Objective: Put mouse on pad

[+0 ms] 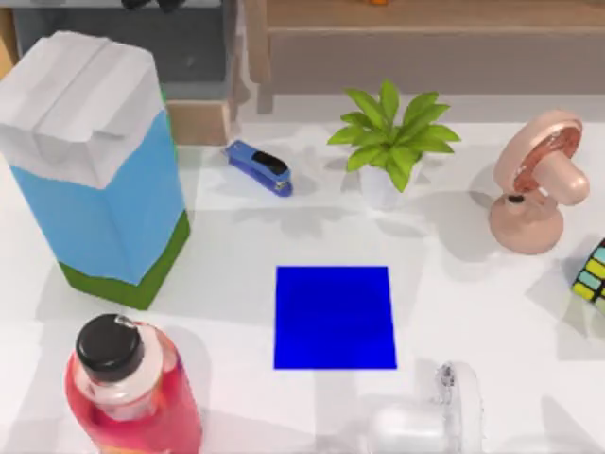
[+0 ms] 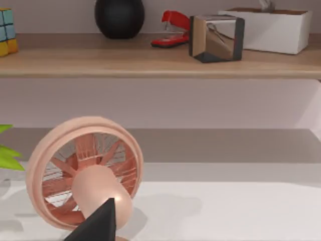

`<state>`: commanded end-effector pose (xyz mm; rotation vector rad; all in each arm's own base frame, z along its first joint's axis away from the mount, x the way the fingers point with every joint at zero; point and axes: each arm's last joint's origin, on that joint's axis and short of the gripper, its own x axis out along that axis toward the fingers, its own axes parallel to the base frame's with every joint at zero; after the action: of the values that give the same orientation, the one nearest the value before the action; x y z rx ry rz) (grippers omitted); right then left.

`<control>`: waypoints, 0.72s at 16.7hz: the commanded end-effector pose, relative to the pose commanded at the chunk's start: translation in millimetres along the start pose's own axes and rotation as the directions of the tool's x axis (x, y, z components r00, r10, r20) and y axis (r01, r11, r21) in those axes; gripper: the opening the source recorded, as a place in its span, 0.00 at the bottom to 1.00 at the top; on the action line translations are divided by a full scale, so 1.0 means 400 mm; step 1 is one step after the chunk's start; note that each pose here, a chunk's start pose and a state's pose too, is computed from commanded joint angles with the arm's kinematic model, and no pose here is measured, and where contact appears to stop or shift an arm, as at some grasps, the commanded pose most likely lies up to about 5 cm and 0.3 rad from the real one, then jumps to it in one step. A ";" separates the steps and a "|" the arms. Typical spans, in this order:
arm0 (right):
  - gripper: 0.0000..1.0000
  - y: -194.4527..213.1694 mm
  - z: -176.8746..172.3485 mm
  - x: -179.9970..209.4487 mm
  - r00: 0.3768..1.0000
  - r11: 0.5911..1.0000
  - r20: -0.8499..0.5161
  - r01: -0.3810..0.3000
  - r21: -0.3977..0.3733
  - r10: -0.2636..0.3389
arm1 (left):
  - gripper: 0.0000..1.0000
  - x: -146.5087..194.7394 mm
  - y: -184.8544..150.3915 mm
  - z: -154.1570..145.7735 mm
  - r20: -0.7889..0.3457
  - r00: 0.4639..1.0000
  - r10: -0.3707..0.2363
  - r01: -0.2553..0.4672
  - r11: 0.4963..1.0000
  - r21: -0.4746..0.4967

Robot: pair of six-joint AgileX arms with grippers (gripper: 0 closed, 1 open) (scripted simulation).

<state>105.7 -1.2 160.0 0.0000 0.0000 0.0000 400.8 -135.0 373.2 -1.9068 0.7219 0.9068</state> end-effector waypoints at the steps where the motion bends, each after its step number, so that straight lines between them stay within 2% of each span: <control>1: 1.00 0.000 0.000 0.000 1.000 1.000 0.000 0.000 0.000 0.000 | 0.00 0.017 0.038 -0.029 -0.005 0.999 0.038 -0.038 0.992 -0.117; 3: 1.00 0.000 0.000 0.000 1.000 1.000 0.000 0.000 0.000 0.000 | 0.00 0.059 0.120 -0.082 0.003 0.992 0.124 -0.116 0.936 -0.332; 6: 1.00 0.000 0.000 0.000 1.000 1.000 0.000 0.000 0.000 0.000 | 0.00 0.135 0.253 -0.134 0.064 0.964 0.260 -0.172 0.785 -0.595; 9: 1.00 0.000 0.000 0.000 1.000 1.000 0.000 0.000 0.000 0.000 | 0.00 0.206 0.380 -0.152 0.163 0.915 0.370 -0.117 0.628 -0.769; 12: 1.00 0.000 0.000 0.000 1.000 1.000 0.000 0.000 0.000 0.000 | 0.00 0.260 0.486 -0.149 0.259 0.860 0.440 -0.010 0.521 -0.853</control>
<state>105.7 -1.2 160.0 0.0000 0.0000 0.0000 328.5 -287.3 219.3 -2.2583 0.2312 2.0951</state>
